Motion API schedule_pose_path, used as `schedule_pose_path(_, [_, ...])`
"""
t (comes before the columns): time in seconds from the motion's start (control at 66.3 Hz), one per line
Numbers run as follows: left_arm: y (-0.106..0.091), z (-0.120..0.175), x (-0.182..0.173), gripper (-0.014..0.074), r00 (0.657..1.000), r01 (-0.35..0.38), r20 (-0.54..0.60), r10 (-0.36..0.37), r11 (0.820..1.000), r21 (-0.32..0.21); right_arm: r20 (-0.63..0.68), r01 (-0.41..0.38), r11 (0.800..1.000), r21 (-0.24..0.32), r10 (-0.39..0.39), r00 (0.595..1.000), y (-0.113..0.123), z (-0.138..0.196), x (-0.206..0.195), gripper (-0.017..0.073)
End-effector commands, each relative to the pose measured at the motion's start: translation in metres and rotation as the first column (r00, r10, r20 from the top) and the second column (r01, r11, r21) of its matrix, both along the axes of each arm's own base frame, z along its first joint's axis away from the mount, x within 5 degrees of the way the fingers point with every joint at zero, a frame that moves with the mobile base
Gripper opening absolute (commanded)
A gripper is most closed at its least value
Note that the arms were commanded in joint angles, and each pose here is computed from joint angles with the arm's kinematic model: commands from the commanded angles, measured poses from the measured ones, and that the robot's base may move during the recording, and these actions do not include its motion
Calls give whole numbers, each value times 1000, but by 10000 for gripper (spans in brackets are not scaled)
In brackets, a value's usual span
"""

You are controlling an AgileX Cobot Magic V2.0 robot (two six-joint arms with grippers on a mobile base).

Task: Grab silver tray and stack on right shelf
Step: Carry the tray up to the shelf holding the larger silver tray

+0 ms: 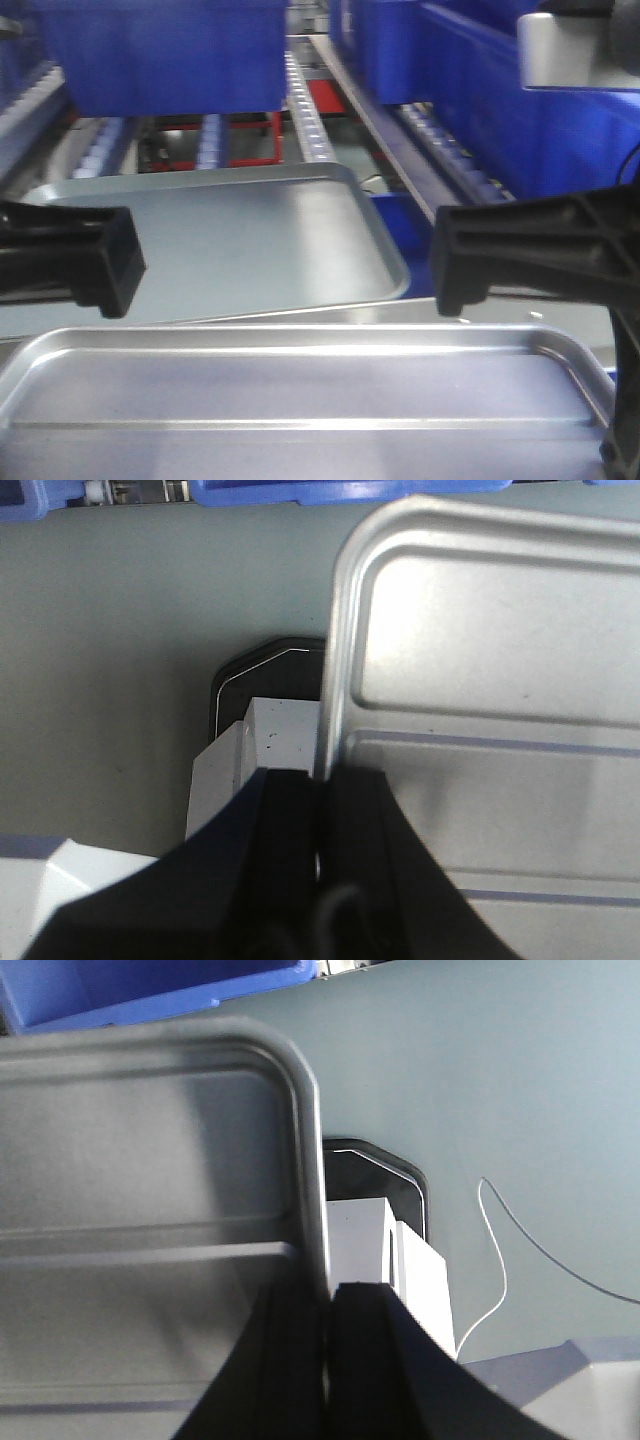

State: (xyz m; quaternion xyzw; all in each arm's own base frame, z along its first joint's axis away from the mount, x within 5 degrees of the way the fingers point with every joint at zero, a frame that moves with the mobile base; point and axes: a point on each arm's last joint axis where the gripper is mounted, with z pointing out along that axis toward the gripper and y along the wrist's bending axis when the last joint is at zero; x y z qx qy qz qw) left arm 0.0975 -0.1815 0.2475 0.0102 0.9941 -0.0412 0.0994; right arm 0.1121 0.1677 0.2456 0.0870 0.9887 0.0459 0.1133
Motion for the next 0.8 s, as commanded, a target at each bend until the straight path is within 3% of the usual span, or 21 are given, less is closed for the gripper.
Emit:
schedule_pose_path(0.0, [26, 8, -4, -100, 999, -32, -22, 38, 969, 246, -35, 44, 967, -250, -54, 998, -28, 8, -5, 52])
schedule_pose_path(0.784, [26, 8, -5, -100, 999, -32, -23, 39, 969, 245, -35, 44, 967, -250, -54, 998, -28, 8, -5, 52])
